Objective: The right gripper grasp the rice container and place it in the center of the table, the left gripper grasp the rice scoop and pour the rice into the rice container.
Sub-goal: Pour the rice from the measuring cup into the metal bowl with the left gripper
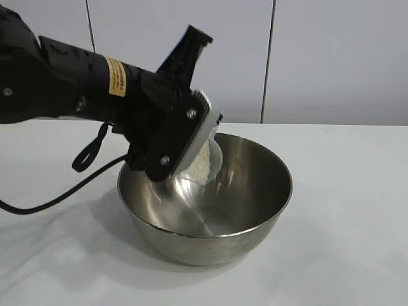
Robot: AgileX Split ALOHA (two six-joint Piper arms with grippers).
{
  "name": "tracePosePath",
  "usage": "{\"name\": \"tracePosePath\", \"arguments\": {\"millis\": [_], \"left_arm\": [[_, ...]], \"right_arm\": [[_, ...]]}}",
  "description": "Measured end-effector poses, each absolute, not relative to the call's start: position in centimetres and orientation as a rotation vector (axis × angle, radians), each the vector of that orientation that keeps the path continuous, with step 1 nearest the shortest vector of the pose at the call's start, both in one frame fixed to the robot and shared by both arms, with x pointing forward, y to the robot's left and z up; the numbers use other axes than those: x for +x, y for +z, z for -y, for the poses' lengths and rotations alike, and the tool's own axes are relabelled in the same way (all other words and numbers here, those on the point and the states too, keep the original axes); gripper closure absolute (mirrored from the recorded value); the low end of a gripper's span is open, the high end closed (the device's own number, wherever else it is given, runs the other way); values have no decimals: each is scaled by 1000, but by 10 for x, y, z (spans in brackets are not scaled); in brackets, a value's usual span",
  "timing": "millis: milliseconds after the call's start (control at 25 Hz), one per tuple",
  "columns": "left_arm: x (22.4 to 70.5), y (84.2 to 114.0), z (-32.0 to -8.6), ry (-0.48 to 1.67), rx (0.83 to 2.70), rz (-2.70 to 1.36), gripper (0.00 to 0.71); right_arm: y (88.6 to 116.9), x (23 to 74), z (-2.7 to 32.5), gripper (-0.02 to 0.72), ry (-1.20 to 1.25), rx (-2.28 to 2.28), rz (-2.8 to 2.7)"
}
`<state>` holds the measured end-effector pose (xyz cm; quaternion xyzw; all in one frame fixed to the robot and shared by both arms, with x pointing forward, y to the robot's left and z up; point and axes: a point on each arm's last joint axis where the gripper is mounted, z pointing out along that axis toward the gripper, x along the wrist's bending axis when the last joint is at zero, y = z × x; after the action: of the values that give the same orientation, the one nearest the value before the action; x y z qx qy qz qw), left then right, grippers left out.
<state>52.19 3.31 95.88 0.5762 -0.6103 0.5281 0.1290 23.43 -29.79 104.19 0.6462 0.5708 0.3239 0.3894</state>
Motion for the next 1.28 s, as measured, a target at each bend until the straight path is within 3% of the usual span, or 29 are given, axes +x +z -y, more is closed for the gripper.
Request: {"name": "tracePosePath", "arguments": {"millis": [240, 760, 1000, 1280], "left_arm": [[528, 977, -23, 1613, 1518, 1892, 702], [528, 978, -22, 1617, 1507, 1894, 702], [529, 977, -23, 1695, 1352, 2145, 702], [529, 976, -24, 1706, 1322, 2200, 702]], "right_arm": [[1042, 234, 298, 83, 824, 1643, -1451], [1042, 234, 298, 83, 824, 1643, -1451], [1042, 234, 298, 83, 824, 1643, -1451], [1042, 234, 298, 83, 824, 1643, -1451]]}}
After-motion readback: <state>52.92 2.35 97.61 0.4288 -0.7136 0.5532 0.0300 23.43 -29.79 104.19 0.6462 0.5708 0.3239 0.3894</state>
